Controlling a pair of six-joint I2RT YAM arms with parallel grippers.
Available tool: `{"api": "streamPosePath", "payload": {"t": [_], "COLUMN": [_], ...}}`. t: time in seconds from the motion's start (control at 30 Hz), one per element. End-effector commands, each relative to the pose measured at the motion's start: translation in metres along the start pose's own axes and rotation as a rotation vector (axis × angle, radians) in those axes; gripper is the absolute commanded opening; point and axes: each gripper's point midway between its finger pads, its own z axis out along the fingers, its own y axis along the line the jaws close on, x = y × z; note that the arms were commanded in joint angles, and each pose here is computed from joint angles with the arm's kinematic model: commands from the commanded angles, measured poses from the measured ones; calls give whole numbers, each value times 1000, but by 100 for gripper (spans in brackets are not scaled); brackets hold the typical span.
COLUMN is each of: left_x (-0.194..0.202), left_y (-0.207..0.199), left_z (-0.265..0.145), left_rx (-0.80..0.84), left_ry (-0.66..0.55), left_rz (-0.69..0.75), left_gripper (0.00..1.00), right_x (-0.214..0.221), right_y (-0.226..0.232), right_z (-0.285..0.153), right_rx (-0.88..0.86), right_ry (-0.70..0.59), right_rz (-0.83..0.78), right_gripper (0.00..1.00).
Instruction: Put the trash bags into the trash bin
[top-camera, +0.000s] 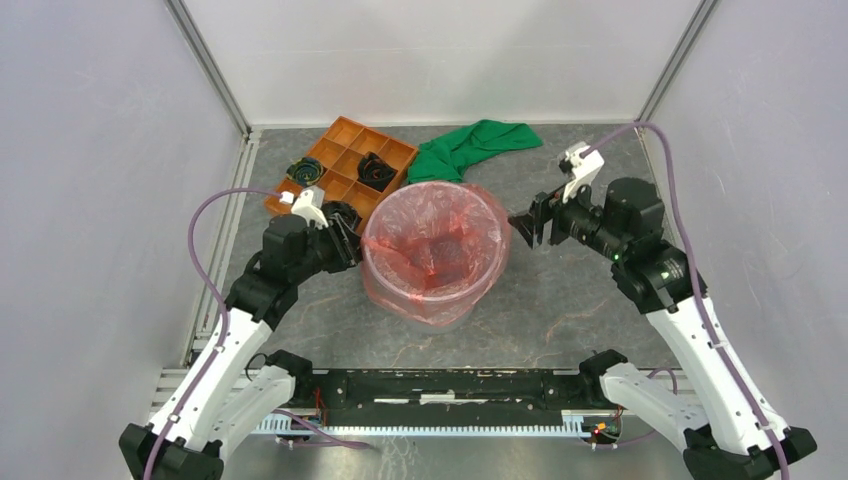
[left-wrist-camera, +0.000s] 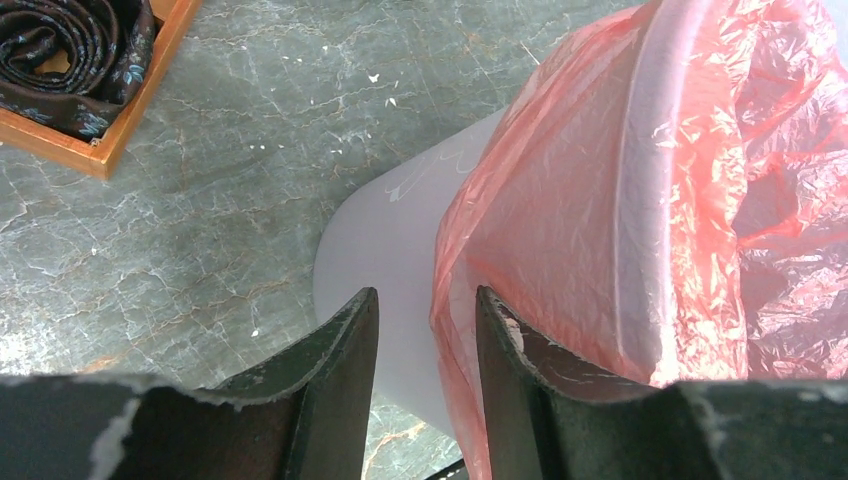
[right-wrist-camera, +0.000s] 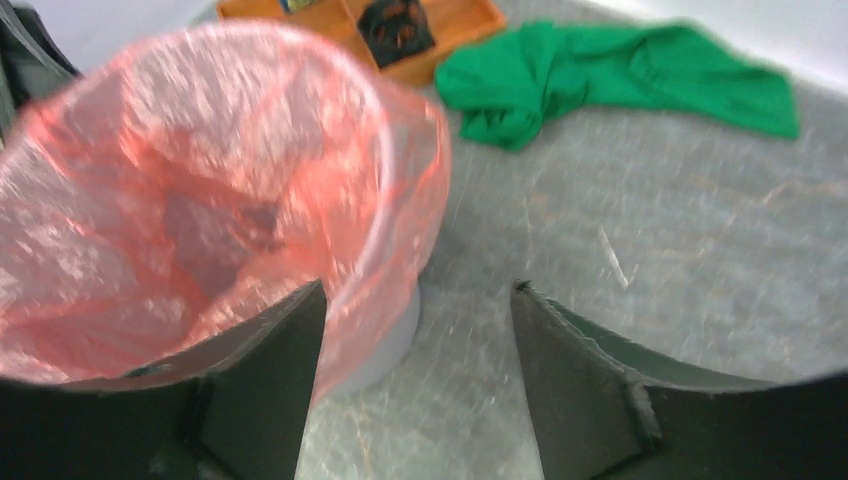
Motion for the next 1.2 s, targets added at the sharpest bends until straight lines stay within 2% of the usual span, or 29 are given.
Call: {"api": "streamPosePath", "payload": {"t": [0.0, 0.07, 0.13, 0.2, 0.3, 0.43, 0.57, 0.63, 0.73, 0.83, 0.87, 0.9, 1.0, 1.03, 1.17], "left_x": [1, 3, 4, 5, 9, 6, 6, 9, 14, 16, 16, 16, 17, 17, 17], "left_y": [-11, -10, -9, -9, -12, -12, -14, -14, -11, -9, -9, -8, -6, -6, -8], "left_z": [-3, -4, -5, -6, -8, -9, -6, -3, 0, 0, 0, 0, 1, 2, 1], "left_rx": [56, 54, 53, 57, 77, 80, 92, 96, 95, 93, 89, 85, 76, 75, 81], "left_ry": [-5, -4, -2, -2, 1, -18, -9, 7, 18, 15, 17, 19, 23, 25, 28], "left_rz": [-45, -48, -48, -54, -71, -77, -76, -80, -91, -90, -89, -86, -84, -84, -87], "left_gripper": [49, 49, 49, 48, 45, 43, 39, 37, 35, 35, 34, 34, 33, 32, 30], "right_x": [25, 27, 25, 24, 19, 17, 41, 48, 55, 59, 60, 61, 68, 72, 73], "right_y": [10, 18, 26, 36, 47, 35, 34, 34, 38, 40, 39, 38, 28, 26, 22], "right_z": [-11, -11, -9, -9, -13, -10, 6, 7, 7, 9, 10, 10, 10, 8, -1], "right_rx": [-26, -65, -117, -169, -224, -170, -191, -195, -216, -231, -230, -220, -167, -152, -116], "right_ry": [17, -16, -34, -31, -50, -76, 31, 41, 12, 8, 14, 21, 53, 57, 32], "right_rz": [86, 110, 129, 148, 166, 130, 126, 134, 156, 159, 156, 149, 131, 127, 117], "right_gripper": [64, 52, 52, 56, 68, 76, 58, 50, 49, 58, 58, 56, 39, 36, 35]}}
